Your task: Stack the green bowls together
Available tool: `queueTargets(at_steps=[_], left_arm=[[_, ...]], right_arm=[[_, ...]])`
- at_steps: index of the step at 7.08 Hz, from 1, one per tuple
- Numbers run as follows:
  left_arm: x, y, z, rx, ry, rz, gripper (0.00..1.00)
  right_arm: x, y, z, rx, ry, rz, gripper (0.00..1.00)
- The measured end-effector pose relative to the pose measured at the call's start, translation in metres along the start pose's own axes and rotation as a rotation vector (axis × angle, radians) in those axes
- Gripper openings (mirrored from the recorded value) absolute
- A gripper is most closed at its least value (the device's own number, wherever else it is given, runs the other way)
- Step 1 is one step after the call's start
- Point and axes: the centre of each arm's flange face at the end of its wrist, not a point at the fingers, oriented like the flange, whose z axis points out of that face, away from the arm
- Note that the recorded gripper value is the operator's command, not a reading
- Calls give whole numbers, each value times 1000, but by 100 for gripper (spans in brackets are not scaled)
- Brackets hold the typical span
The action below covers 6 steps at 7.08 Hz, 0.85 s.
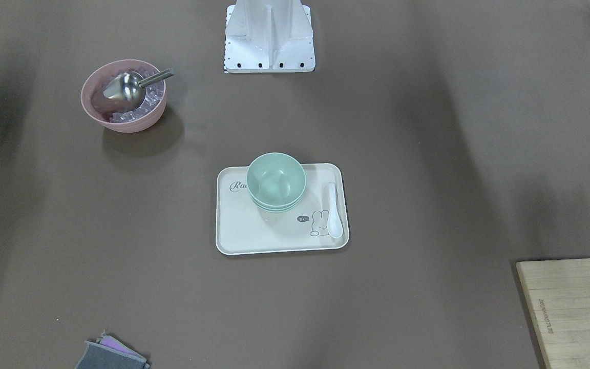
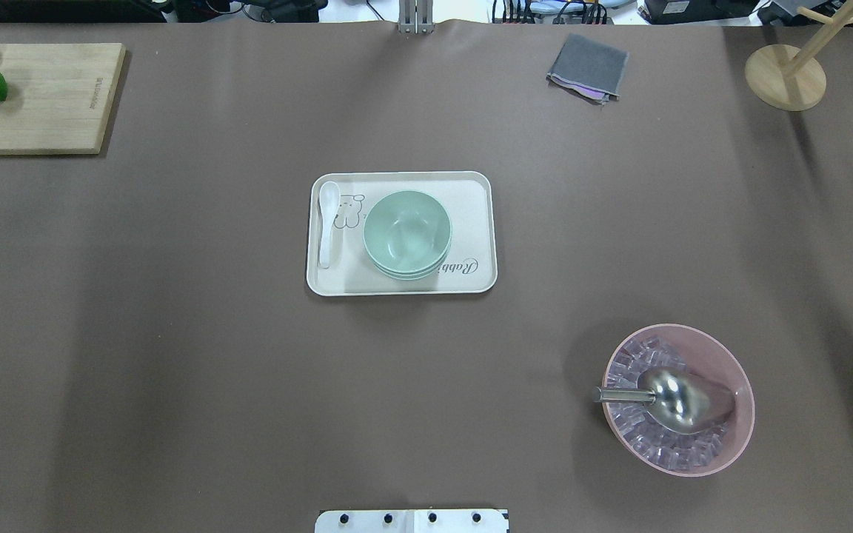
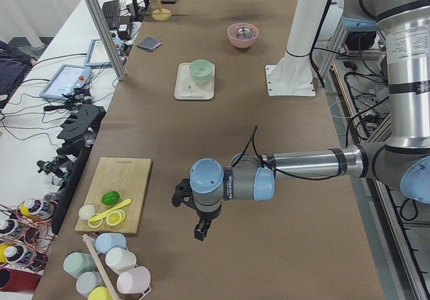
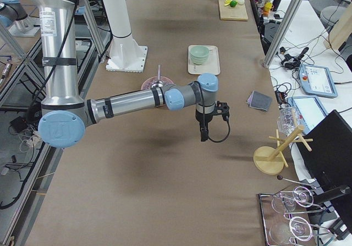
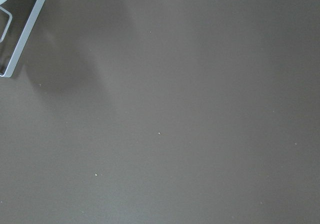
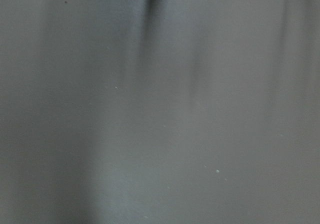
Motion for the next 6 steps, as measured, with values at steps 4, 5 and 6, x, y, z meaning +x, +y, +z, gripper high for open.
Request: queueTargets(at_steps=[4,5,6], left_arm=[[-6,1,6,-17,4,-23,98],[-5,-5,4,-12,3,-21,98],[-5,-11,1,-7,2,-17,98]], right_arm=[[43,53,7,-33,-43,47,100],[43,62,2,-26,-74,55,100],[43,74,-3,-18,-98,65,100]])
